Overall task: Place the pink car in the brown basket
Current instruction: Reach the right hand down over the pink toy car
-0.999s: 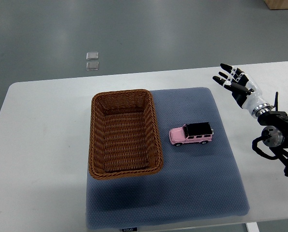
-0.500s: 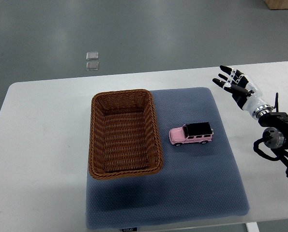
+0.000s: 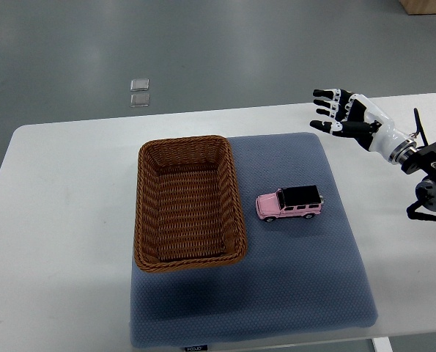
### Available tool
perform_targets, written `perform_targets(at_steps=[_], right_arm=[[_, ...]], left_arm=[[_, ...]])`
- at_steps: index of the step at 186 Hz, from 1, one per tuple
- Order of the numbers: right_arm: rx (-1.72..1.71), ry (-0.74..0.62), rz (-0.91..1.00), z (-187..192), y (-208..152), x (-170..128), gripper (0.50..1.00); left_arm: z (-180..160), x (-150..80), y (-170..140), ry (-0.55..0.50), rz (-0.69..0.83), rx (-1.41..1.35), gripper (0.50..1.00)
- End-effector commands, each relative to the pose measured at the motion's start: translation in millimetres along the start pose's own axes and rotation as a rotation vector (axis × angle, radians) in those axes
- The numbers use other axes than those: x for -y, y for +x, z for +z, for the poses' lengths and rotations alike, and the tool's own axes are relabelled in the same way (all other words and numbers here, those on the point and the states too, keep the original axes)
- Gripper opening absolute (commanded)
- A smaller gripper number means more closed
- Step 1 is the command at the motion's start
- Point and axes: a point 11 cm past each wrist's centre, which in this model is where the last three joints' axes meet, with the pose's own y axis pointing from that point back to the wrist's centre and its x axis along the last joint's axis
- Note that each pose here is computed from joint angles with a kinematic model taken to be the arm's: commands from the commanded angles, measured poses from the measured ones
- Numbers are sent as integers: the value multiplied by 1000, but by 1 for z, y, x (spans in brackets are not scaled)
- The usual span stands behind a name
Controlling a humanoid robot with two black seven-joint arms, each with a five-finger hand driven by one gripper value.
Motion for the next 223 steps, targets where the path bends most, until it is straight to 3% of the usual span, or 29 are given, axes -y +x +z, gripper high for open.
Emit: perform_targets(at_steps=[1, 67, 132, 223], right_arm=[[-112, 6, -70, -15, -5, 3, 913], [-591, -56, -400, -29, -34, -6, 913], [-839, -111, -584, -26, -50, -29, 913], [-977, -146, -609, 2, -60, -34, 909]], left_arm=[[0, 0, 0, 0, 1, 0, 1000], [0, 0, 0, 0, 0, 3, 1000], [1, 0, 0, -1, 0, 3, 1000], [1, 0, 0, -2, 1, 0, 1000]])
